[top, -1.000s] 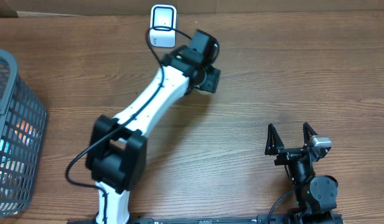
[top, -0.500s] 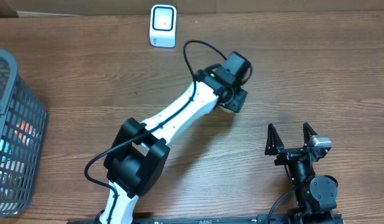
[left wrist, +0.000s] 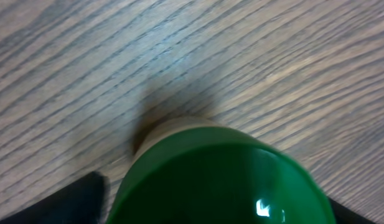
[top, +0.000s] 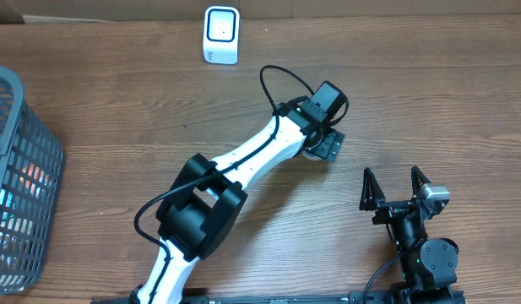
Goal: Scan the item barcode
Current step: 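Carry the jar with the left gripper toward the scanner and set it down, then move the left gripper back into the basket and grasp the orange package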
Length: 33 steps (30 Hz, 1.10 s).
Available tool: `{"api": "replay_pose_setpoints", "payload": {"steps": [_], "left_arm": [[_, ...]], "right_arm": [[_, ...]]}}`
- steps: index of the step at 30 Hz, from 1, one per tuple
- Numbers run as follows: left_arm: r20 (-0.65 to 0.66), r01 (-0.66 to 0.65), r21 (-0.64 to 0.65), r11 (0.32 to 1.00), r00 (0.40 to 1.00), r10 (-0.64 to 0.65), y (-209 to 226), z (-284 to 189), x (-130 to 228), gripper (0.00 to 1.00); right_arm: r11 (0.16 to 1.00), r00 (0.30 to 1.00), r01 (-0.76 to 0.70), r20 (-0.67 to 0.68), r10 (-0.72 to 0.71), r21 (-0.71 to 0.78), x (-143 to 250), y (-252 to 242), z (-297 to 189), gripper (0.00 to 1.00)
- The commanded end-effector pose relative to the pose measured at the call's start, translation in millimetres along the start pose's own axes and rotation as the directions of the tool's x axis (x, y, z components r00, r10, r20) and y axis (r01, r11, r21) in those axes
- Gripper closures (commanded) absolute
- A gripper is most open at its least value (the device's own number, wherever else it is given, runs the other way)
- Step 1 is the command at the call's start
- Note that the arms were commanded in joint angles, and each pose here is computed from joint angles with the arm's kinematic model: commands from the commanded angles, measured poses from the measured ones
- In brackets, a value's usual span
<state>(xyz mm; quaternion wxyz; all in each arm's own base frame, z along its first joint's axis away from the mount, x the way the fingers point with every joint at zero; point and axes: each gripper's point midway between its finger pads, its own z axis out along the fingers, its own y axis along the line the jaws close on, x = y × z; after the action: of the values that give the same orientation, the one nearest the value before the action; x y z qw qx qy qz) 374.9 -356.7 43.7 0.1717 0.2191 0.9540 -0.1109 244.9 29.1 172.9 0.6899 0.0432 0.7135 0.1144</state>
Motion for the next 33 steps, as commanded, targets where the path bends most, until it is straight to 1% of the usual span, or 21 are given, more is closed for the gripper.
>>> {"api": "replay_pose_setpoints", "payload": {"steps": [1,4,7,11,13,16,18,21,24,26,28,30,33], "left_arm": [[0.009,-0.008,0.03,1.0,1.0,0.008,-11,-6,-3,0.0],[0.043,0.002,0.038,0.999,0.999,-0.003,-10,-23,-17,0.0],[0.108,0.022,0.047,0.999,0.994,-0.027,-3,-57,-44,0.01],[0.227,0.08,0.053,0.995,0.97,-0.09,24,-135,-84,0.0],[0.272,0.122,0.045,0.991,0.953,-0.13,47,-179,-94,0.0],[0.335,0.213,0.01,0.977,0.92,-0.204,95,-244,-94,0.0],[0.385,0.287,-0.022,0.958,0.886,-0.256,132,-285,-87,0.0],[0.471,0.413,-0.058,0.909,0.814,-0.34,191,-344,-65,0.0],[0.551,0.576,-0.104,0.811,0.712,-0.435,256,-396,-28,0.0],[0.59,0.685,-0.125,0.718,0.633,-0.501,297,-423,4,0.0],[0.618,0.785,-0.144,0.602,0.546,-0.565,335,-444,41,0.0],[0.639,0.869,-0.161,0.468,0.453,-0.621,372,-461,82,0.0],[0.665,0.942,-0.178,0.285,0.328,-0.671,415,-478,139,0.03]], "right_arm": [[1.0,1.0,0.004,-0.003,-0.004,0.002,3,-1,0,0.0],[1.0,1.0,0.004,-0.003,-0.004,0.002,3,-1,0,0.0],[1.0,1.0,0.004,-0.003,-0.004,0.002,3,-1,0,0.0],[1.0,1.0,0.004,-0.003,-0.004,0.002,3,-1,0,0.0],[1.0,1.0,0.004,-0.003,-0.004,0.002,3,-1,0,0.0],[1.0,1.0,0.004,-0.003,-0.004,0.002,3,-1,0,0.0],[1.0,1.0,0.004,-0.003,-0.004,0.002,3,-1,0,0.0],[1.0,1.0,0.004,-0.003,-0.004,0.002,3,-1,0,0.0],[1.0,1.0,0.004,-0.003,-0.004,0.002,3,-1,0,0.0],[1.0,1.0,0.004,-0.003,-0.004,0.002,3,-1,0,0.0],[1.0,1.0,0.004,-0.003,-0.004,0.002,3,-1,0,0.0],[1.0,1.0,0.004,-0.003,-0.004,0.002,3,-1,0,0.0],[1.0,1.0,0.004,-0.003,-0.004,0.002,3,-1,0,0.0]]}}
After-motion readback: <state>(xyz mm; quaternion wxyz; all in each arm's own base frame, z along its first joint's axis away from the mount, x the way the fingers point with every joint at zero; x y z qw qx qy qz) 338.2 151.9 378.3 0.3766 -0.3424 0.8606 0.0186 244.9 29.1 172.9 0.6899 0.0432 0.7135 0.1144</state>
